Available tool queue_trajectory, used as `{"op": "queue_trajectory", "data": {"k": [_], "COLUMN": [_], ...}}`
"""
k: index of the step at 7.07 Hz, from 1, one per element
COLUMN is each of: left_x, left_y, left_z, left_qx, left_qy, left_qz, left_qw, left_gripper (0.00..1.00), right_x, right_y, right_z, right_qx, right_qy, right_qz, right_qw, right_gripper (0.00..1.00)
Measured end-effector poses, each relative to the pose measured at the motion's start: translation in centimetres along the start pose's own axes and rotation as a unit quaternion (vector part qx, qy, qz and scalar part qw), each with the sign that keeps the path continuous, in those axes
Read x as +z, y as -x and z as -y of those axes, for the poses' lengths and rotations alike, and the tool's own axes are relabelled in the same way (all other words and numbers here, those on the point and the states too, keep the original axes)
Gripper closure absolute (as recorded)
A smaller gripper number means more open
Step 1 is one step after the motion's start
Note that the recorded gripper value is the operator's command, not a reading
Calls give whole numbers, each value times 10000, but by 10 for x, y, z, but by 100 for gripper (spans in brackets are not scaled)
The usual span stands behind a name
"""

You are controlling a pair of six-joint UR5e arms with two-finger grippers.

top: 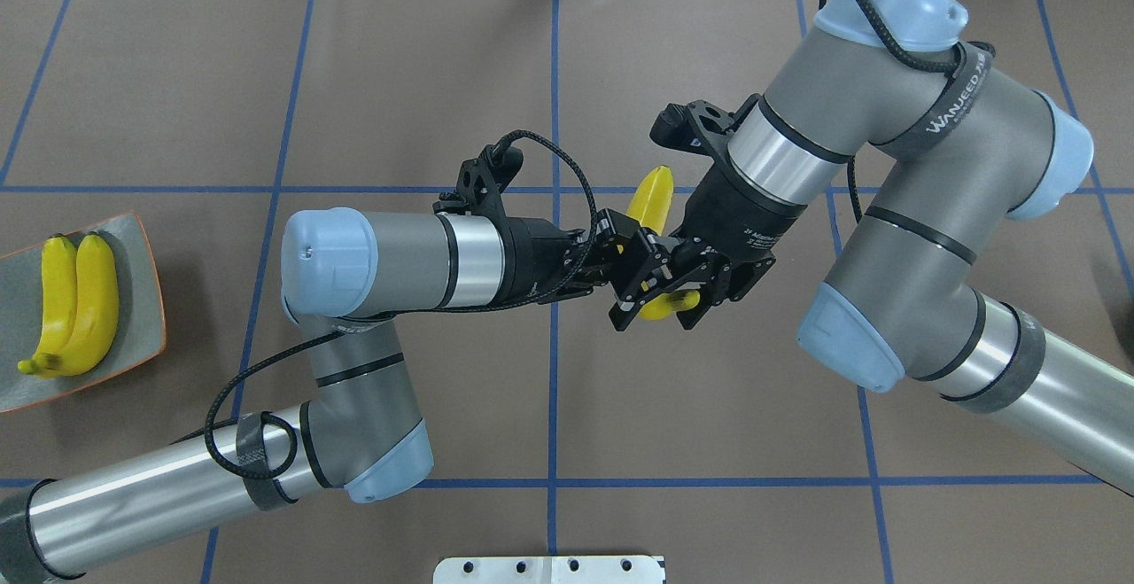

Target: Transfer all bananas from basket to plate

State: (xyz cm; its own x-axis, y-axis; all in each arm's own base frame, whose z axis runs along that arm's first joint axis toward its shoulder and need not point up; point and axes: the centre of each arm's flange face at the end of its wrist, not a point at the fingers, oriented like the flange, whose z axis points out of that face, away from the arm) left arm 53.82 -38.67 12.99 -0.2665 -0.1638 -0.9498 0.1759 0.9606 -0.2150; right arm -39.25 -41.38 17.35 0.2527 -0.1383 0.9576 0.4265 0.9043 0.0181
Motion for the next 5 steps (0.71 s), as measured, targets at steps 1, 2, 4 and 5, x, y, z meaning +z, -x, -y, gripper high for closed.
{"op": "queue_trajectory", "data": {"k": [1, 2, 4, 5], "left_x": [0, 0, 0, -1], "left_y": [1, 2, 5, 8], "left_z": [0, 0, 1, 1], "left_qx": [1, 2, 13, 19], "left_qy": [1, 1, 25, 73], "left_qz": [9, 14, 54, 93], "left_qw": [10000, 10000, 10000, 9999], "left_gripper": [100, 100, 100, 100], "right_x": [-1, -3, -15, -24], "right_y": [1, 1, 1, 1], "right_z": [0, 0, 1, 2], "right_qx": [63, 112, 213, 275], "right_qy": [-16, -34, -90, -133], "right_qz": [16, 25, 93, 150], "right_qw": [10000, 9999, 9997, 9994], "right_gripper": [0, 0, 0, 0]}}
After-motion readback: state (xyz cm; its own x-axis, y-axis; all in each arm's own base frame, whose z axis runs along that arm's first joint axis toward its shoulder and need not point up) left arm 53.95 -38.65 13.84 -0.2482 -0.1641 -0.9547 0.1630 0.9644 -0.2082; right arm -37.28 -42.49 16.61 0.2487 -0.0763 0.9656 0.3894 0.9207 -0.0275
